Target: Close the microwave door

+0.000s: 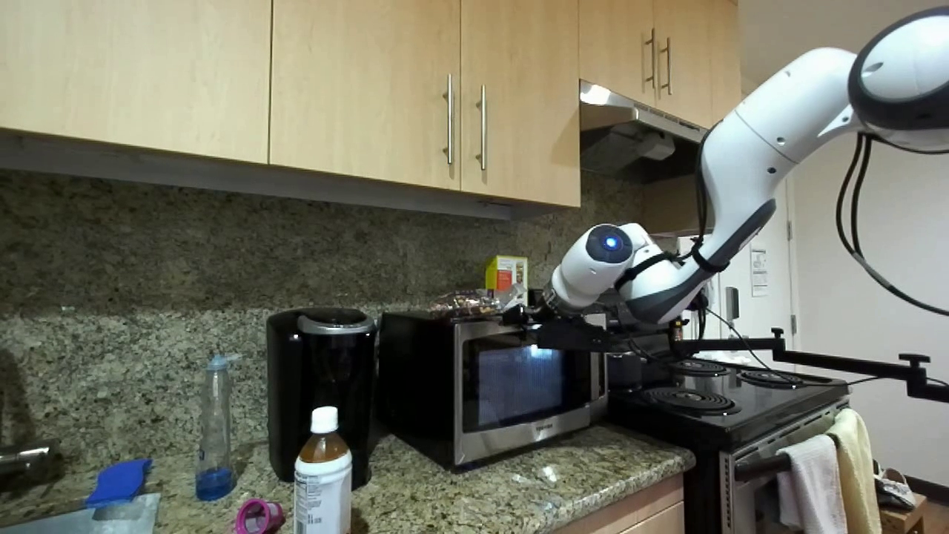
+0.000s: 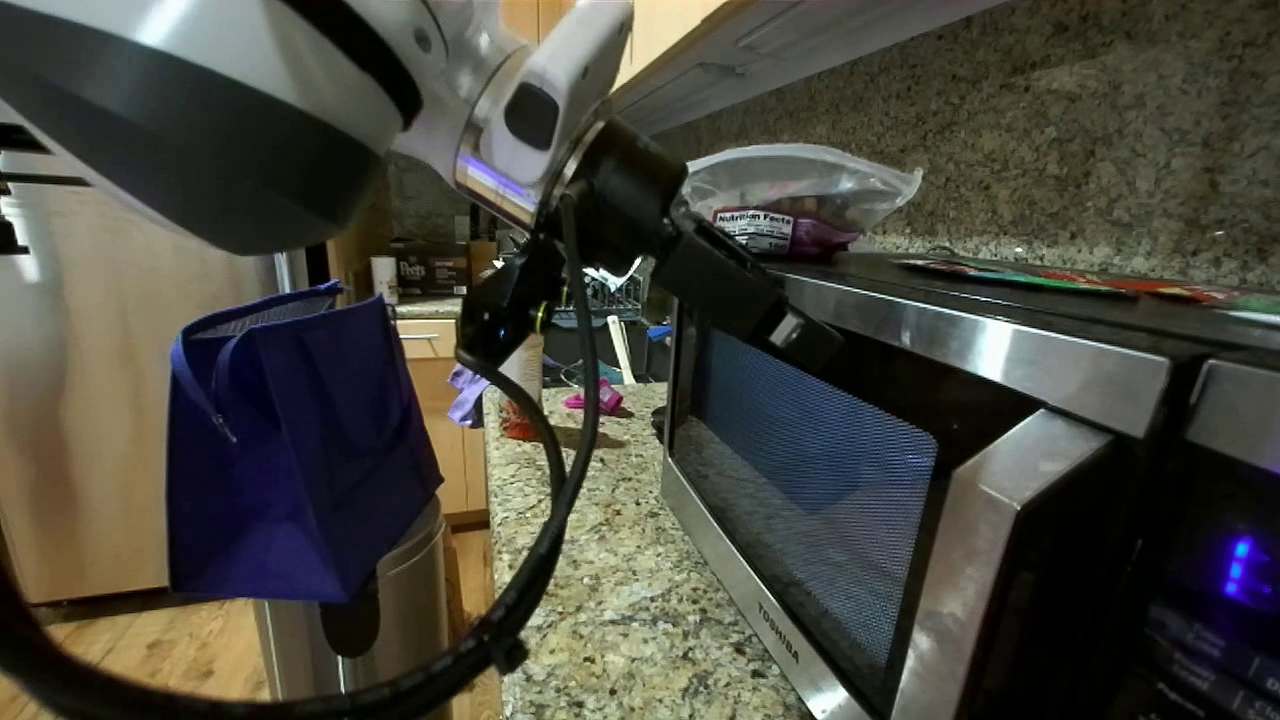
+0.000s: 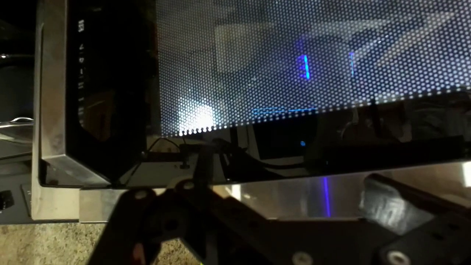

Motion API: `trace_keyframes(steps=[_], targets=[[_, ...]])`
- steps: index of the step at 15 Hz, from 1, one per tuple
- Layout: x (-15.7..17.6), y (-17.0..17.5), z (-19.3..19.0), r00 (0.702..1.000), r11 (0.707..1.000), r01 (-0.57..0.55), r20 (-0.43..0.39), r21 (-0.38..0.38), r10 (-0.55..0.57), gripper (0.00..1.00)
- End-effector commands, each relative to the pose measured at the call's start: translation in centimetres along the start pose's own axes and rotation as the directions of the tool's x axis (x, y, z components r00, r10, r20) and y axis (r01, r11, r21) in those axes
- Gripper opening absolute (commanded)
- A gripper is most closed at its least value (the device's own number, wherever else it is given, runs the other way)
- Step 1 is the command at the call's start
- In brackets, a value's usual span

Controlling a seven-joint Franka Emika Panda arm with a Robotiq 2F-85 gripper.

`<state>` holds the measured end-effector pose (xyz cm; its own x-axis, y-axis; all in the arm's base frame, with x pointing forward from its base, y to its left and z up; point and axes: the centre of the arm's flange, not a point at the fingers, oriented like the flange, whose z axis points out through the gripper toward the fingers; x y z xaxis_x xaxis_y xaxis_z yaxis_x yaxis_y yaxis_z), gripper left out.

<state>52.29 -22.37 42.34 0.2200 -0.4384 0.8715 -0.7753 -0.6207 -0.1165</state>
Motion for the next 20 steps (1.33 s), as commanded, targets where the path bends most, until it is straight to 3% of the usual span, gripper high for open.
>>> trace_keyframes(steps=[1, 4, 5, 9, 11, 16, 20], targets=[[0.7, 0.3, 4.3, 0.995, 0.998, -0.058, -0.079, 0.023, 0.059, 1.00], [0.0, 0.4, 2.6, 0.997, 0.996, -0.078, 0.001, 0.045, 0.078, 1.00], [-0.6, 0.3, 0.1, 0.999, 0.999, -0.040, -0.020, 0.032, 0.041, 1.00], [-0.5, 0.4, 0.1, 0.999, 0.998, -0.043, -0.014, 0.037, 0.044, 1.00], [-0.5, 1.1, -1.5, 0.999, 1.000, 0.005, -0.035, 0.000, -0.005, 1.00], [-0.2, 3.8, -2.9, 0.995, 0.997, -0.039, -0.093, -0.067, 0.033, 1.00], [-0.8, 5.3, -3.3, 0.996, 0.993, -0.041, -0.085, -0.111, 0.032, 1.00]])
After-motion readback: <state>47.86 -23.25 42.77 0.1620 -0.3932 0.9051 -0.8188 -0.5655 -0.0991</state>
